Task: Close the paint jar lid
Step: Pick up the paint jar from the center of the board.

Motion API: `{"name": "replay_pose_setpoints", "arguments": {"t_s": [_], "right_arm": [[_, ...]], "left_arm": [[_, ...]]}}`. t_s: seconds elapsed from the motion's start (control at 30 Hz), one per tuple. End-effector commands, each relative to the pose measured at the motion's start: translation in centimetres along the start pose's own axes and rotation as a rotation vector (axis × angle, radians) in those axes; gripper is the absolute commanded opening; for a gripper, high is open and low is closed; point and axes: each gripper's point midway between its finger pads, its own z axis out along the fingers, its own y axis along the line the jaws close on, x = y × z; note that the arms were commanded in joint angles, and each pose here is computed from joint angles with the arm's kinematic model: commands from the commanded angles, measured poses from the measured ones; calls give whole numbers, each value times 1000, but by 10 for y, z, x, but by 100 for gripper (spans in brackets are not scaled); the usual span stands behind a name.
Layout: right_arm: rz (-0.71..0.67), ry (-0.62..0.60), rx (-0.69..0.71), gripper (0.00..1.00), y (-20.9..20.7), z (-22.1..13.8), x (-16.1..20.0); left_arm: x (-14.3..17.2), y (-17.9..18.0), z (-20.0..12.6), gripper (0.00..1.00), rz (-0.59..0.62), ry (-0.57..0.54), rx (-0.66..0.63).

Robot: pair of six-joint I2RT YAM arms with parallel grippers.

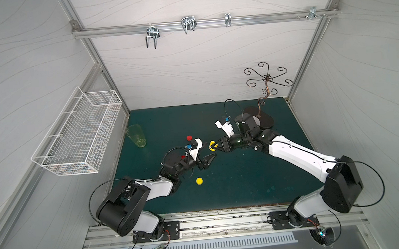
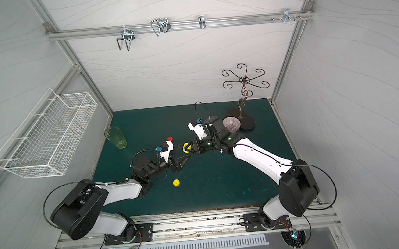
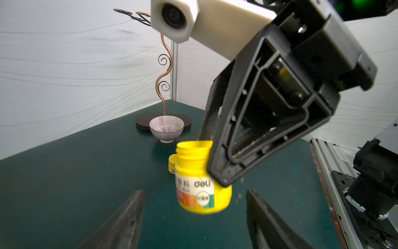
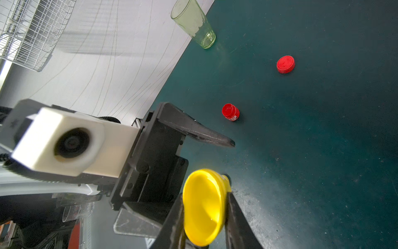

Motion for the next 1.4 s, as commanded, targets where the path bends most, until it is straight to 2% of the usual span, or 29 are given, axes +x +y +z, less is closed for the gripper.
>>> {"name": "replay_pose_setpoints", "arguments": {"t_s": [0.0, 0.3, 0.6, 0.83, 1.07, 1.27, 1.37], "right_arm": [[15, 5, -21, 27, 4, 4, 3], [20, 4, -27, 27, 5, 6, 3], [27, 29, -38, 27, 6, 14, 10], [24, 25, -37, 27, 6, 15, 9], [27, 15, -37, 27, 7, 14, 6], [31, 28, -44, 26, 8, 17, 9], [27, 36, -49, 26, 9, 18, 11]], "left_arm": [[-30, -3, 3, 73, 87, -90, -1], [-28, -7, 5, 60, 81, -73, 17], [-31, -7, 5, 59, 85, -75, 14], [-29, -7, 6, 47, 81, -62, 17], [-27, -7, 7, 48, 72, -49, 19], [-32, -6, 5, 37, 81, -64, 5], [-36, -7, 4, 35, 84, -80, 3]]}}
